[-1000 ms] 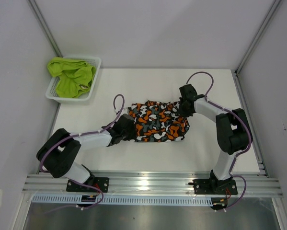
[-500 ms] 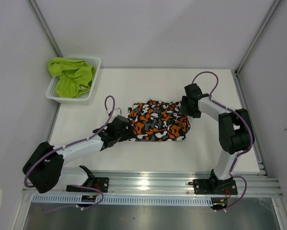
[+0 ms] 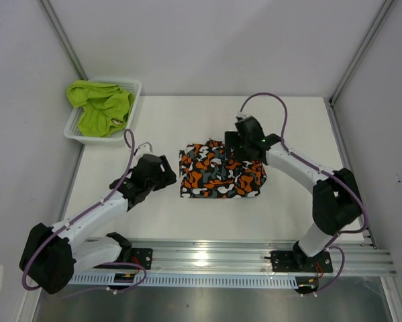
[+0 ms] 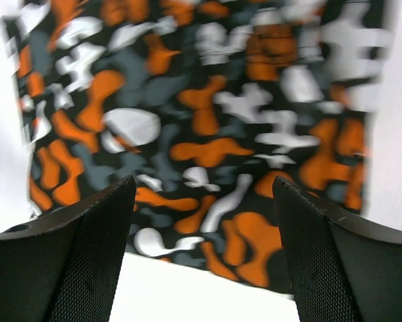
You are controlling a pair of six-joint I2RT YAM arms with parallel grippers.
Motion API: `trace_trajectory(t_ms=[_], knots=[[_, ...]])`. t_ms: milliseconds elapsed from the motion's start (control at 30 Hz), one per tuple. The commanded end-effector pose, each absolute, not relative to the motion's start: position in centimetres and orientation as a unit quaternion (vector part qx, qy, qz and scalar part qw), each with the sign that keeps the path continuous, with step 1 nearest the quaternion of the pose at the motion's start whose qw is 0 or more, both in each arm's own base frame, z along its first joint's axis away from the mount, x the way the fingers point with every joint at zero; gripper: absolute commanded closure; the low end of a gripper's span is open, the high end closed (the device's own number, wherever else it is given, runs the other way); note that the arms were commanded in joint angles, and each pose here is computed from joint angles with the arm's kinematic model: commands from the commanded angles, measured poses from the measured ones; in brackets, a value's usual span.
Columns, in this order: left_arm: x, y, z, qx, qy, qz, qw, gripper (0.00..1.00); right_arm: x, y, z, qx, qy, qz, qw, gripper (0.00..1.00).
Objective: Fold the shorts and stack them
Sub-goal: Neatly place the folded shorts to the corner
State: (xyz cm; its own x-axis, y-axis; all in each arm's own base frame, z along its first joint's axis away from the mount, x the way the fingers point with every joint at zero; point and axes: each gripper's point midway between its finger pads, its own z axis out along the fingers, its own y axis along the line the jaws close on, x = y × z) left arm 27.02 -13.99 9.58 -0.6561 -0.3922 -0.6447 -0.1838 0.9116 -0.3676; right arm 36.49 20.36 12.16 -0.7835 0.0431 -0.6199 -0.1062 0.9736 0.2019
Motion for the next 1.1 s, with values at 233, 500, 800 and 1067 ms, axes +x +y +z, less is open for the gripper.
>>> trace_trajectory(t_ms=[233,500,800,1067], knots=[[25.0,-13.3,9.4,-0.141,0.901,-0.149,0.383,0.25,38.0,29.1,7.8,-0.085,0.944,0.062,0.314,0.13],[24.8,-13.4,9.2,-0.132,0.902,-0.152,0.382,0.25,36.5,28.3,2.8,-0.094,0.960,0.010,0.264,0.13],[25.3,-14.1,9.5,-0.120,0.900,-0.165,0.384,0.25,32.0,19.1,1.0,-0.056,0.968,-0.022,0.242,0.13],[25.1,-16.6,9.1,-0.096,0.904,-0.193,0.370,0.25,28.4,11.8,4.4,-0.014,0.962,-0.083,0.259,0.02]])
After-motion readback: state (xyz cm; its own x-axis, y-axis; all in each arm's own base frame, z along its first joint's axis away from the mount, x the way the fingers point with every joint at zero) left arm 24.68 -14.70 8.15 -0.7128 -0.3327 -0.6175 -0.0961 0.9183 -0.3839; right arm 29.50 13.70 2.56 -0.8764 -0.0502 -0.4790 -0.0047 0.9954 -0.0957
